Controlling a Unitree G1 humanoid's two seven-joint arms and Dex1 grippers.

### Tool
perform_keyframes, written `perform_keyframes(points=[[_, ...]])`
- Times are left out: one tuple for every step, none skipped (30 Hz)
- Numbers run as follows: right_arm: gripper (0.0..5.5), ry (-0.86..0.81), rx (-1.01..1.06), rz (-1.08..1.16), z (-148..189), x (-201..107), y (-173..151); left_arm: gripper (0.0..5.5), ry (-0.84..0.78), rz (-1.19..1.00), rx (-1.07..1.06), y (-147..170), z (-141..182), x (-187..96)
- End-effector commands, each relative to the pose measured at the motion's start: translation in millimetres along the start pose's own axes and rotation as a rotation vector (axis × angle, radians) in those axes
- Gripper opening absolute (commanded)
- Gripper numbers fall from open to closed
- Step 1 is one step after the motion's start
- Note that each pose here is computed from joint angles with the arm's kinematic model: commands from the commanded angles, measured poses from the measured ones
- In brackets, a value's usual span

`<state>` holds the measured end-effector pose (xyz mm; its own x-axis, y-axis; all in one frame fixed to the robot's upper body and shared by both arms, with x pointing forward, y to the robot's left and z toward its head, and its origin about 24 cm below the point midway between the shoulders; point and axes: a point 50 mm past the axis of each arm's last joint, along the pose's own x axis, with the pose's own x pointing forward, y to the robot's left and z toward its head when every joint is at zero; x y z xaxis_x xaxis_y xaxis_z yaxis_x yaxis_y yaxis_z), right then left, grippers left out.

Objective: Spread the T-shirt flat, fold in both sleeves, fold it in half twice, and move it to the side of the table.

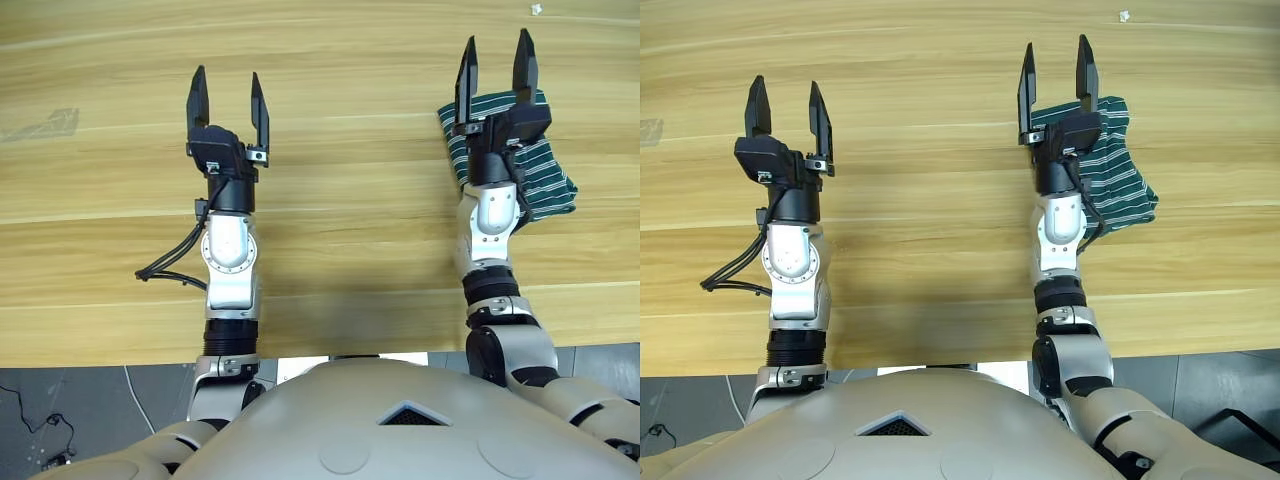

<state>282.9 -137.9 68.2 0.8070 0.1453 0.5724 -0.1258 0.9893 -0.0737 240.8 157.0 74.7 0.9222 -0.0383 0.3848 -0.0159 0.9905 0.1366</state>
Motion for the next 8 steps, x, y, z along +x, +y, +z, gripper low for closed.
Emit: perform_keyframes(points=[[3.05,0.009,0.014,-0.004,1.6,-2.8,-2.6,3.05,0.017,-0.004,-0.005,-0.6,0.3,-1.4],[3.05,0.01,0.016,-0.004,1.9,-3.1,-2.6,3.05,0.021,-0.002,-0.01,-0.4,0.1,-1.7],[3.05,0.009,0.017,-0.003,2.5,-3.4,-2.4,3.05,0.023,-0.002,-0.013,-0.2,0.4,-2.1],[3.05,0.01,0.017,-0.002,2.8,-3.7,-2.3,3.05,0.024,-0.002,-0.015,-0.1,0.6,-2.3],[3.05,0.011,0.018,-0.001,3.1,-3.8,-2.3,3.05,0.024,-0.002,-0.015,0.0,0.8,-2.5],[3.05,0.011,0.02,0.0,3.3,-4.1,-2.2,3.05,0.023,-0.003,-0.013,0.1,1.0,-2.5],[3.05,0.012,0.021,0.001,3.5,-4.3,-2.1,3.05,0.023,-0.004,-0.012,0.1,1.1,-2.5],[3.05,0.012,0.023,0.002,3.8,-4.4,-2.0,3.05,0.023,-0.005,-0.011,0.1,1.3,-2.6]])
